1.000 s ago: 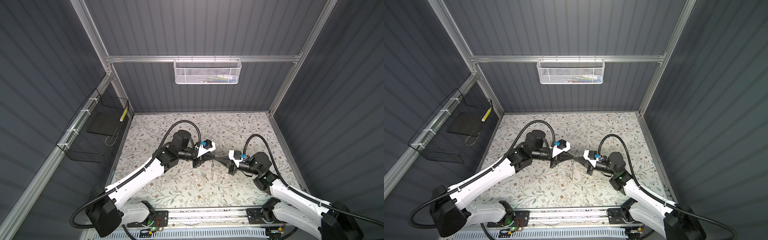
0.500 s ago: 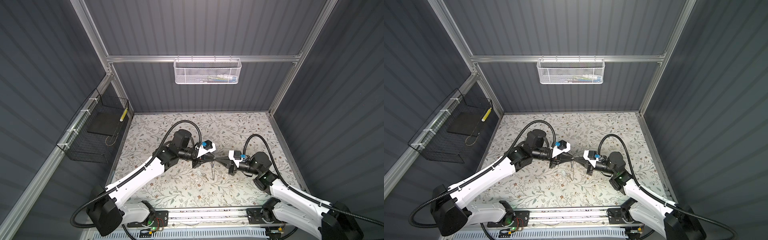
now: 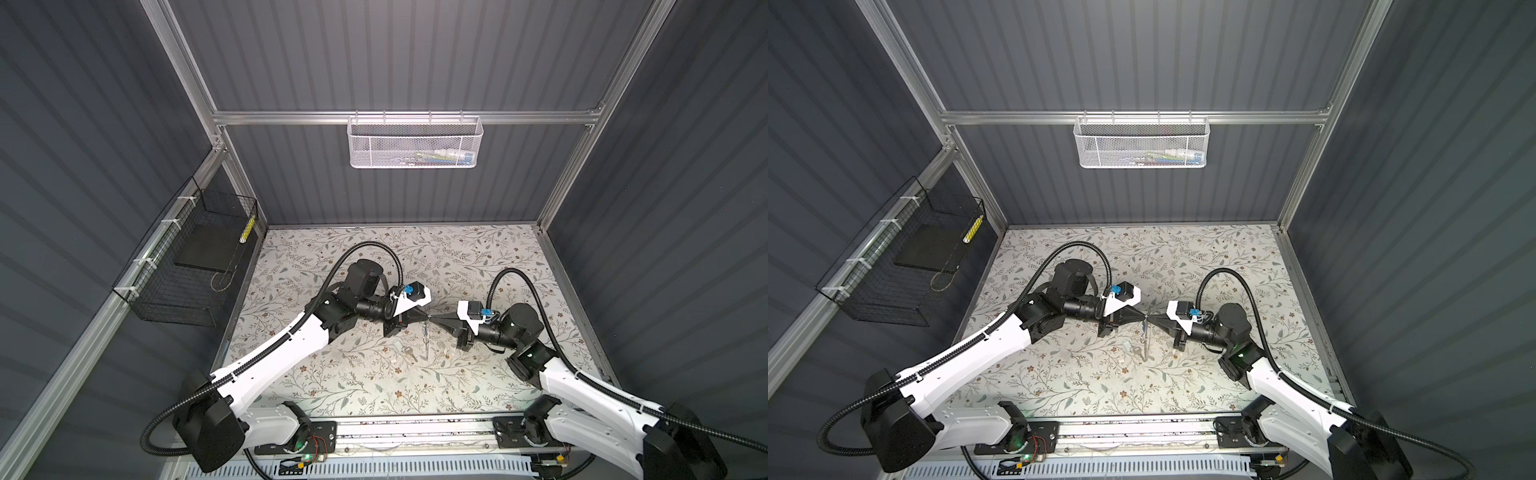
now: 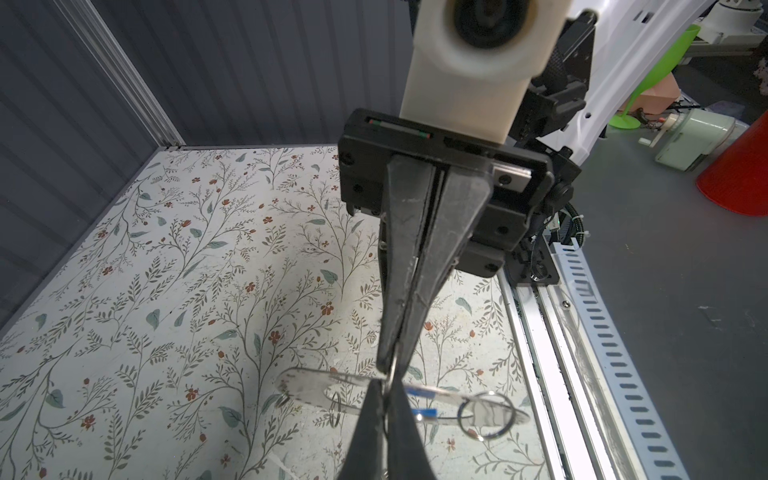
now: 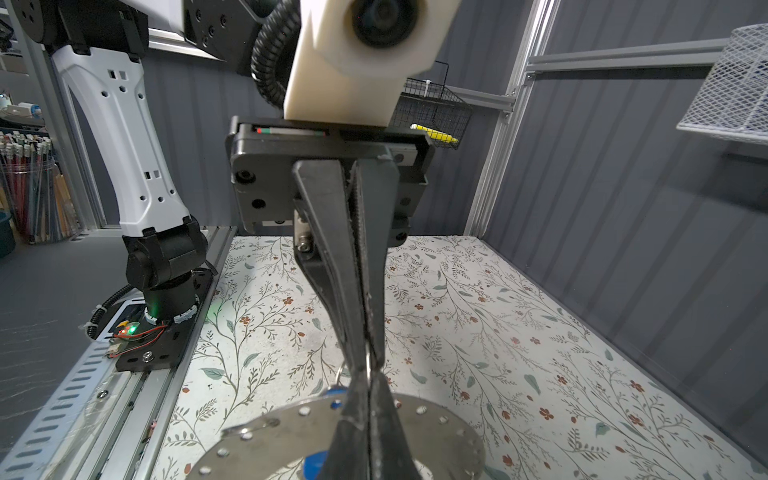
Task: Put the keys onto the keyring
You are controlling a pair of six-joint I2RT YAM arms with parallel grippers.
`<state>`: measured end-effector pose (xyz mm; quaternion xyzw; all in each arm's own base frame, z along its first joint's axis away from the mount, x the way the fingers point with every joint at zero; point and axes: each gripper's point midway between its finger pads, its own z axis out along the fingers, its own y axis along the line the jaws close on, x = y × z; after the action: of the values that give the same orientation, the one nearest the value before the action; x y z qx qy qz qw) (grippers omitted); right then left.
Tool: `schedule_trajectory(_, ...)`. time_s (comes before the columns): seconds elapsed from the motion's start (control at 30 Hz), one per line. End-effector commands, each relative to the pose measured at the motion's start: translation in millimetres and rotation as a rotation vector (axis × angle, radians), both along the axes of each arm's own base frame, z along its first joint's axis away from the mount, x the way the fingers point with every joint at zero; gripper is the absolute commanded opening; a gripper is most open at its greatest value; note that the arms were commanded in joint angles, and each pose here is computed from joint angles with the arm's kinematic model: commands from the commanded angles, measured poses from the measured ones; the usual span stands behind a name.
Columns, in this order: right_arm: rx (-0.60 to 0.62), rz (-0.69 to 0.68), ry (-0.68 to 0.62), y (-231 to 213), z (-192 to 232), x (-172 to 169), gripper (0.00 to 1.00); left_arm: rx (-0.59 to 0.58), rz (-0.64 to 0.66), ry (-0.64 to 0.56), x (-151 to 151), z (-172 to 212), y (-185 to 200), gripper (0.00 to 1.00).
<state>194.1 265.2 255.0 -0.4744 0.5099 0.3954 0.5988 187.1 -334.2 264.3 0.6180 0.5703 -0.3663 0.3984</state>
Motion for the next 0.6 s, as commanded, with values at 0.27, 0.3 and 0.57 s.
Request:
schedule_trajectory(0.27,-0.018,-0.123,-0.068,-9.7,22.3,14.1,0.24,0.093,0.000,0.000,1.4,11.4,3.1,0.00)
schedule_trajectory(0.3,-0.030,-0.130,-0.072,-10.5,22.6,14.2,0.25,0.116,0.008,0.004,2.9,10.7,4.1,0.00)
schedule_trajectory(0.57,-0.059,-0.141,-0.076,-9.3,31.1,15.7,0.27,0.225,0.019,0.031,6.2,9.0,5.2,0.00)
